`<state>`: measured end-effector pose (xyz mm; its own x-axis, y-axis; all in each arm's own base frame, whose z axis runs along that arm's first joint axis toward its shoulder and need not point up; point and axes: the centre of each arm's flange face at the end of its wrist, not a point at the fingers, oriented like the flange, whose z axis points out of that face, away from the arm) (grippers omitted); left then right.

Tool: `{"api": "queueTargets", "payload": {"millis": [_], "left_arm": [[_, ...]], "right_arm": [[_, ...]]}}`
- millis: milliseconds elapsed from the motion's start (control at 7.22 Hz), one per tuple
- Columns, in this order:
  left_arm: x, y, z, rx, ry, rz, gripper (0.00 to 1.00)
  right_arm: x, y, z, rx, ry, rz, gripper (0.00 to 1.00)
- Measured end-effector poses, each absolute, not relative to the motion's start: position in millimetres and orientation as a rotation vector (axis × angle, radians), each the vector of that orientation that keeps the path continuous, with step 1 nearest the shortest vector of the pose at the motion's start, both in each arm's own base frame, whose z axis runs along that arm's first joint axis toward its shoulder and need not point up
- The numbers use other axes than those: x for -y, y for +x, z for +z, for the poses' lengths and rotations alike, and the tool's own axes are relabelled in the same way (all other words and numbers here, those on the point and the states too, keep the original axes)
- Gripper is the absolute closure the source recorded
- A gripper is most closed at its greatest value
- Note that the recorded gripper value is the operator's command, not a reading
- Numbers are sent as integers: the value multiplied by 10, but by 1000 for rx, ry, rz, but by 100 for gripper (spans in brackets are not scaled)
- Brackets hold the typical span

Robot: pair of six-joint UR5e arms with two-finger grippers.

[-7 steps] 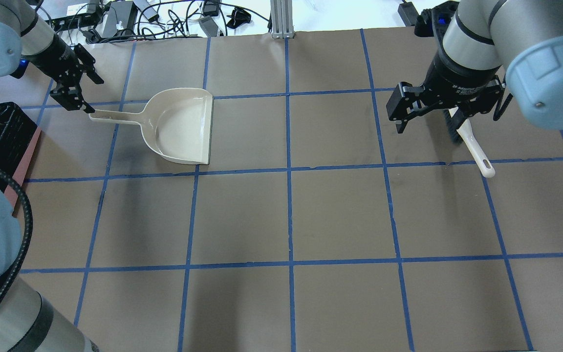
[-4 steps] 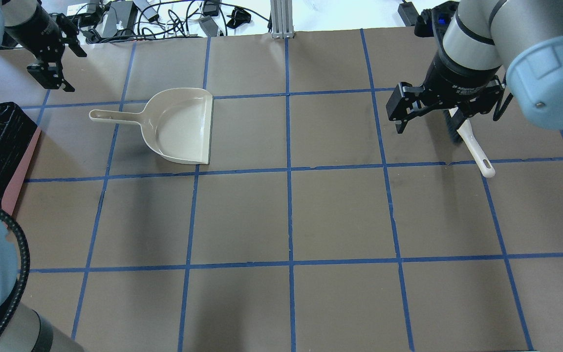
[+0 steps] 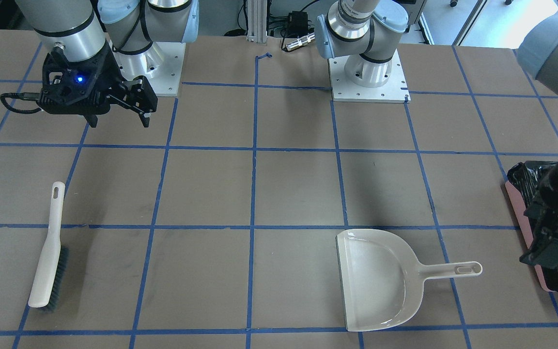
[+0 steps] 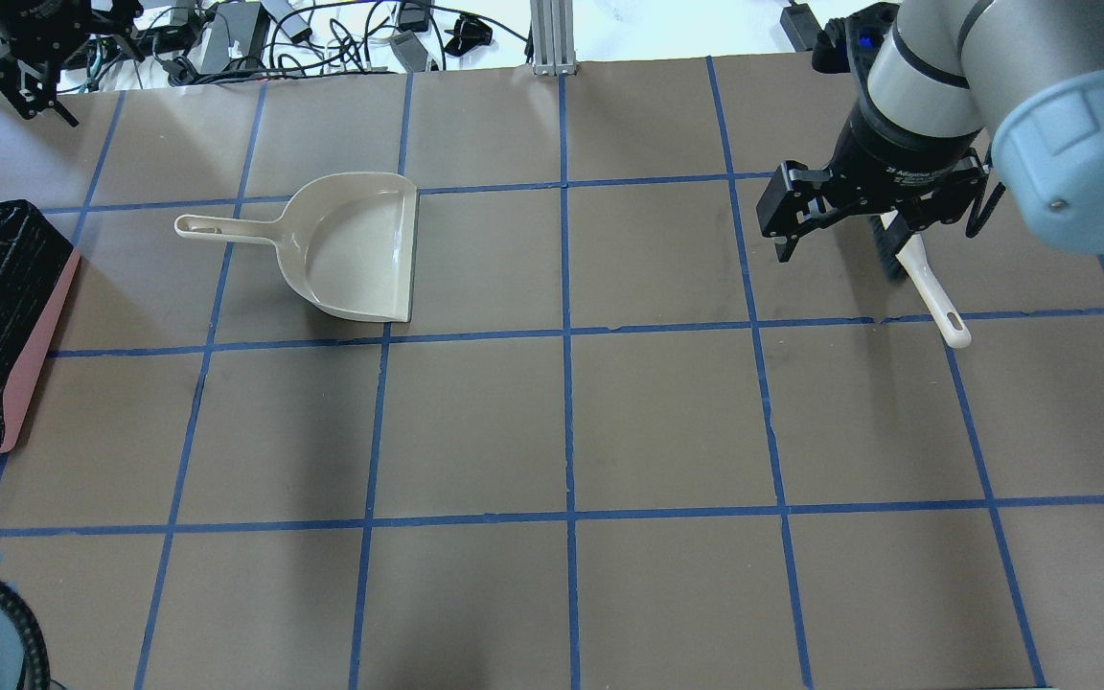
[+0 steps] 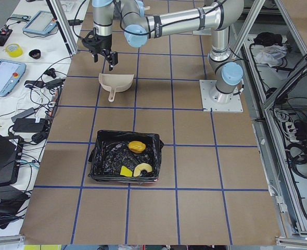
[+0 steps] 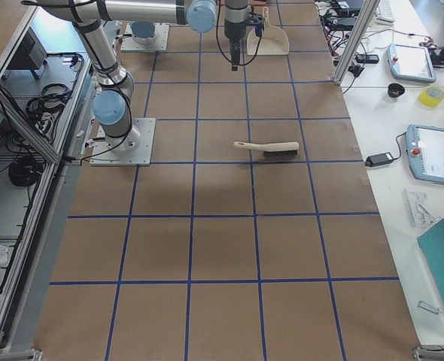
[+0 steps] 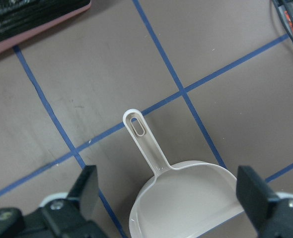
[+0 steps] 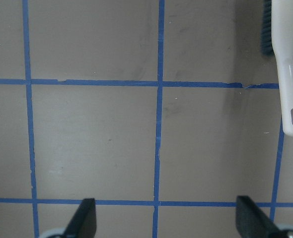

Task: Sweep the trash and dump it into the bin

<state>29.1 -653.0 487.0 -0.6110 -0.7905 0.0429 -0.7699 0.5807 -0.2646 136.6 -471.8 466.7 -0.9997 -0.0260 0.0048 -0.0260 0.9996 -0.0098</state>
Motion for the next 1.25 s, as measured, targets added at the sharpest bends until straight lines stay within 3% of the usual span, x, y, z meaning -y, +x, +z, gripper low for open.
{"api": "queueTargets", "payload": {"millis": [416, 831, 1247], "left_arm": [[6440, -219, 4972, -2865, -909, -402, 0], [6335, -525, 5137, -2921, -713, -428, 0], [6120, -1394, 5144, -3101, -222, -391, 0]], "right_arm": [[4718, 1366, 4666, 3137, 41, 15, 0], [4723, 1366, 4672, 3136, 33, 21, 0], [4735, 1368, 4674, 3138, 29, 28, 0]]}}
